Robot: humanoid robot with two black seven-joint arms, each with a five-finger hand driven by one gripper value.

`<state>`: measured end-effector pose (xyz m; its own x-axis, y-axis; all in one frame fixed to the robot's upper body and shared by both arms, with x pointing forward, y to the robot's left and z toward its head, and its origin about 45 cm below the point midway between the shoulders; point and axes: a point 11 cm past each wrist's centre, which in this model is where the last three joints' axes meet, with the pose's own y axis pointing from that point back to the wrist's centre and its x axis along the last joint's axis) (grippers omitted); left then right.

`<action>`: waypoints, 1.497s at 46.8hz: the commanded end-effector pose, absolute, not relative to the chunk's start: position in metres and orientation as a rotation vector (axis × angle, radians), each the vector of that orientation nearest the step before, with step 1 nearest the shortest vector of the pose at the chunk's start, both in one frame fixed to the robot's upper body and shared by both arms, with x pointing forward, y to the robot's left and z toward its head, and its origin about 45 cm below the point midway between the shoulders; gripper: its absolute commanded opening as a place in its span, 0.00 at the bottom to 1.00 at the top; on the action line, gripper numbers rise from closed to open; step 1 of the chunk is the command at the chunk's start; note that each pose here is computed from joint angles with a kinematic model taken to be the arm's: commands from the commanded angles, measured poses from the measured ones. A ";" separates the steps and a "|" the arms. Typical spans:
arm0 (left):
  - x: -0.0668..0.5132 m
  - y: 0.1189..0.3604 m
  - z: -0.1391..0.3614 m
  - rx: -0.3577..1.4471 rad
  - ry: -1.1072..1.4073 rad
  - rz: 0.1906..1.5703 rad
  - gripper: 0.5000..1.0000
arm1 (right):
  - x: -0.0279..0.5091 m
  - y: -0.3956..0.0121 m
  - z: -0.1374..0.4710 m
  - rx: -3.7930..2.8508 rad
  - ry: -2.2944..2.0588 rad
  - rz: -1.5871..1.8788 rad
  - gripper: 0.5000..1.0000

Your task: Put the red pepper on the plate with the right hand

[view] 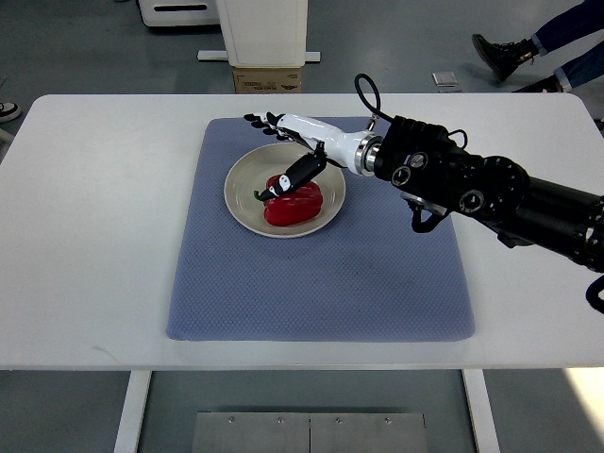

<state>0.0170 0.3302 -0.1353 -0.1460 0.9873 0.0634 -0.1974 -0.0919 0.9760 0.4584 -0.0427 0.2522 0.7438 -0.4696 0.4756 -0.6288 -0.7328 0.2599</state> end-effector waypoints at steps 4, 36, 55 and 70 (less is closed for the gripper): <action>0.017 0.330 -0.135 1.042 1.116 1.459 1.00 | 0.468 -0.063 0.255 2.580 -0.995 0.414 1.00; 0.017 0.330 -0.135 1.042 1.116 1.459 1.00 | 0.499 -0.139 0.264 2.654 -1.601 -0.019 1.00; 0.017 0.330 -0.135 1.040 1.116 1.458 1.00 | 0.499 -0.182 0.247 2.580 -1.719 -0.090 1.00; 0.017 0.330 -0.135 1.042 1.115 1.458 1.00 | 0.501 -0.189 0.251 2.647 -1.916 -0.353 1.00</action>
